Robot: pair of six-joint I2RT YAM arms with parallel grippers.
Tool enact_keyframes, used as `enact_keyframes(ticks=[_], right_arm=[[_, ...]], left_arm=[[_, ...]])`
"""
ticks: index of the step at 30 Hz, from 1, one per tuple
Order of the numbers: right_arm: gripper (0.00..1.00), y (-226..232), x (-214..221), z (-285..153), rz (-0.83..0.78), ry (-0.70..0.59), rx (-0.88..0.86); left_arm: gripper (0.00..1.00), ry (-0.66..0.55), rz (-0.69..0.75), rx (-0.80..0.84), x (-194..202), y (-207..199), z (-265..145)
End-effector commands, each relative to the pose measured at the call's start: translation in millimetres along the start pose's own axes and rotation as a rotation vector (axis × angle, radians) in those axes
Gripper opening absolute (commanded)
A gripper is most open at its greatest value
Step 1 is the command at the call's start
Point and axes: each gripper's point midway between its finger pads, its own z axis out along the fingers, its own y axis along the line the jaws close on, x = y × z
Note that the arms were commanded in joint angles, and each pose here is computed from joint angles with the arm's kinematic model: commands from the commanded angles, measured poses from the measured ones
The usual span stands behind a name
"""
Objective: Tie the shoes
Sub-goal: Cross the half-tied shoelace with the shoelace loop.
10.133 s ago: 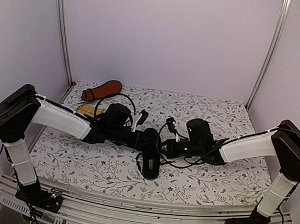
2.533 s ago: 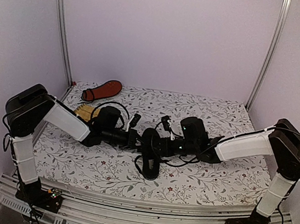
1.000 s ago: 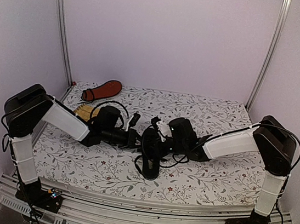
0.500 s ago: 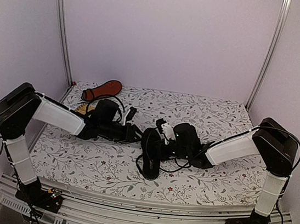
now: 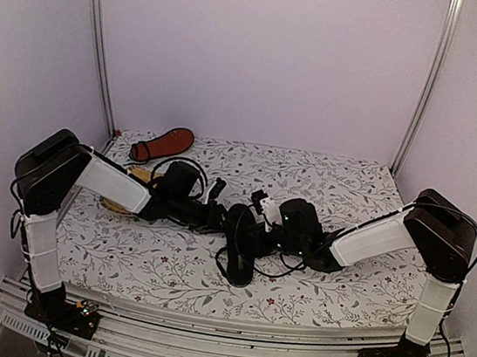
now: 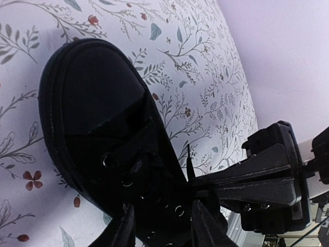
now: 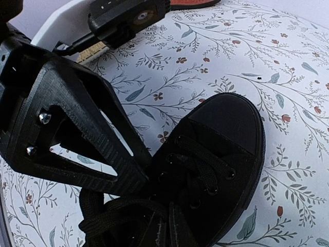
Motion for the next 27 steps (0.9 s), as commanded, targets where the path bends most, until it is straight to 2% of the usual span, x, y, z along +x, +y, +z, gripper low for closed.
enact_keyframes(ticks=[1, 6, 10, 13, 18, 22, 27], right_arm=[[0.02, 7.7, -7.0, -6.7, -0.003, -0.022, -0.029], [0.02, 10.2, -7.4, -7.0, 0.005, -0.022, -0.044], [0.02, 14.1, -10.4, -9.2, 0.012, -0.03, -0.064], [0.02, 15.6, -12.3, -11.2, 0.015, -0.039, -0.072], [0.02, 17.3, -13.7, -12.6, 0.021, -0.043, -0.082], [0.02, 17.3, -13.4, -13.0, 0.022, -0.042, -0.082], [0.02, 17.1, -14.8, -13.9, 0.022, -0.046, -0.08]], left_arm=[[0.37, 0.018, 0.001, 0.031, -2.4, -1.7, 3.8], [0.36, -0.035, 0.03, 0.082, -8.9, -15.5, -5.7], [0.48, -0.11, 0.1, 0.134, -15.2, -31.4, -23.2], [0.55, -0.086, 0.137, 0.176, -10.9, -38.0, -25.2], [0.59, -0.027, 0.15, 0.236, 1.8, -42.1, -19.6], [0.6, 0.002, 0.15, 0.226, 6.7, -38.6, -14.2], [0.52, 0.036, 0.129, 0.206, 13.7, -30.6, -7.7]])
